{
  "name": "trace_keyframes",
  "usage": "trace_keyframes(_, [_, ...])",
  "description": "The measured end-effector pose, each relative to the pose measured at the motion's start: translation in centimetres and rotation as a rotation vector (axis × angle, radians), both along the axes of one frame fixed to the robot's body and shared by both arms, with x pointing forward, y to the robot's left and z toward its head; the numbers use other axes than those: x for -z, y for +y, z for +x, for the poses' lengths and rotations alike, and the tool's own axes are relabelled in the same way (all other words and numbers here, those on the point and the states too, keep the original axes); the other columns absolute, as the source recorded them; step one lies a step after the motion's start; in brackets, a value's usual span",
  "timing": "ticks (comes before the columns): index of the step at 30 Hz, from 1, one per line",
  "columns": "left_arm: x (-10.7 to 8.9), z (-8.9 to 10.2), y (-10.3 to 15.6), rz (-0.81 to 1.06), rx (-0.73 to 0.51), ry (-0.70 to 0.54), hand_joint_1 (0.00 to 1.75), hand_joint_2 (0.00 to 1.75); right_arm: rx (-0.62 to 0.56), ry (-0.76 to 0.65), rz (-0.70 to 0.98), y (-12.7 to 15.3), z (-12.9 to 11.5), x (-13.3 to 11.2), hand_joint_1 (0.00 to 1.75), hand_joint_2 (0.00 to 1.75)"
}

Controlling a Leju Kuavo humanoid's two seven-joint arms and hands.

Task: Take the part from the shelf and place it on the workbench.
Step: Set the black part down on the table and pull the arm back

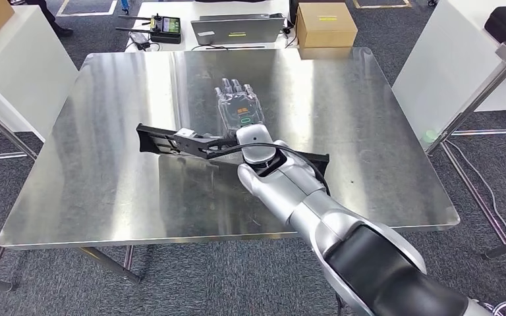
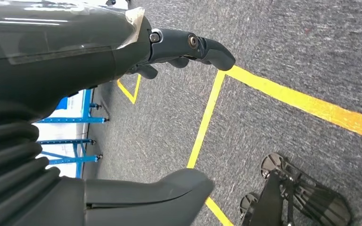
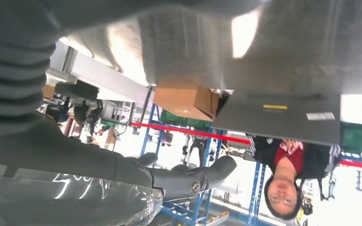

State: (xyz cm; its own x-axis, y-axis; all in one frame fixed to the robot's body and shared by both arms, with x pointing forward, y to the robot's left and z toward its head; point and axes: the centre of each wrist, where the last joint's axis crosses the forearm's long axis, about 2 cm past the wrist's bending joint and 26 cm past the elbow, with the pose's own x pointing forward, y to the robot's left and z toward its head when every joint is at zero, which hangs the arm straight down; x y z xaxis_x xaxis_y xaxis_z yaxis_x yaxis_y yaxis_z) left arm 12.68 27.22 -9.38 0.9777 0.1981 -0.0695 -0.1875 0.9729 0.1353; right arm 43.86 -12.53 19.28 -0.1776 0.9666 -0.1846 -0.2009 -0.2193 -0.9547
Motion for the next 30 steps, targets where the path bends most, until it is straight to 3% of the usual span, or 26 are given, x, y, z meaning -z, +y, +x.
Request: trace_keyframes(30, [0.0,-0.1,0.6,0.035,-0.029,0.006,0.00,0.00,-0.078,-0.093,0.097,1.6,0.7,-3.1,0.00,0.00])
